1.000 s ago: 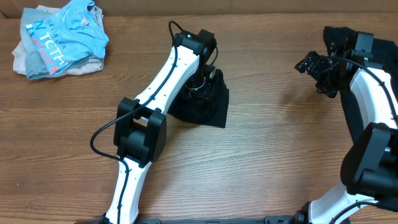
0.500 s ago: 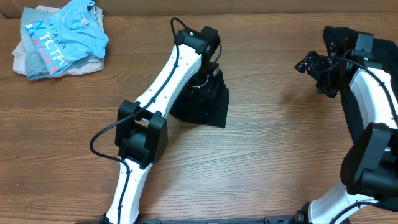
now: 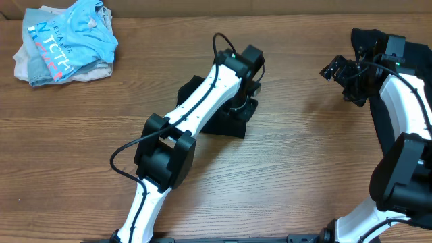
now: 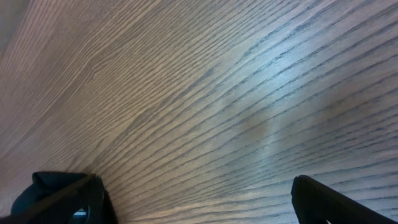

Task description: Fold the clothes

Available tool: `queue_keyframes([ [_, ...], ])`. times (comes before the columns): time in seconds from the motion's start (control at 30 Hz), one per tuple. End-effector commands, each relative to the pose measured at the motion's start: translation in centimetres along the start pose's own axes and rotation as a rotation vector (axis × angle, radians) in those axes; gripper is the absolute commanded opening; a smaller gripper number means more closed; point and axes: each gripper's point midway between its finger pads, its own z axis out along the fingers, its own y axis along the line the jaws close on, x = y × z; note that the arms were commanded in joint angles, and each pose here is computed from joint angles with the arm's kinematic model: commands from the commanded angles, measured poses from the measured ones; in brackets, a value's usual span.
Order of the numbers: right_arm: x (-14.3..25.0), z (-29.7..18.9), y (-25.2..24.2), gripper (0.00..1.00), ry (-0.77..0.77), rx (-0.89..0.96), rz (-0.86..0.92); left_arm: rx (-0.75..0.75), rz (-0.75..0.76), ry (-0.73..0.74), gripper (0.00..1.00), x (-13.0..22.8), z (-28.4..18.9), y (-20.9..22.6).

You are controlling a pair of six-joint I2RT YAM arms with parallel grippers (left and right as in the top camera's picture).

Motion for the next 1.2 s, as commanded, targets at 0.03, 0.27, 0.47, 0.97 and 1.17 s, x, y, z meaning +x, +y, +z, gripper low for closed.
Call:
queue_keyframes([
  [0.03, -0.9, -0.5, 0.6, 1.00, -0.025, -0.011, -0.009, 0.110, 0.006, 0.003, 0.06, 0.6, 1.5, -1.5],
  [0.27, -0.9, -0.5, 0.6, 1.00, -0.025, -0.011, -0.009, 0.190, 0.029, -0.030, 0.04, -0.1, 1.2, -3.1],
  [0.47, -0.9, -0.5, 0.6, 1.00, -0.025, -0.011, -0.009, 0.169, 0.074, -0.096, 0.27, -1.4, -3.2, -3.6],
  [0.97, -0.9, -0.5, 0.6, 1.00, -0.025, -0.011, -0.009, 0.064, 0.007, -0.184, 0.52, -3.3, -5.9, -1.6],
  [1.17, -0.9, -0.5, 0.6, 1.00, -0.025, -0.011, -0.009, 0.057, -0.014, -0.148, 0.26, -2.9, -2.5, -1.3],
])
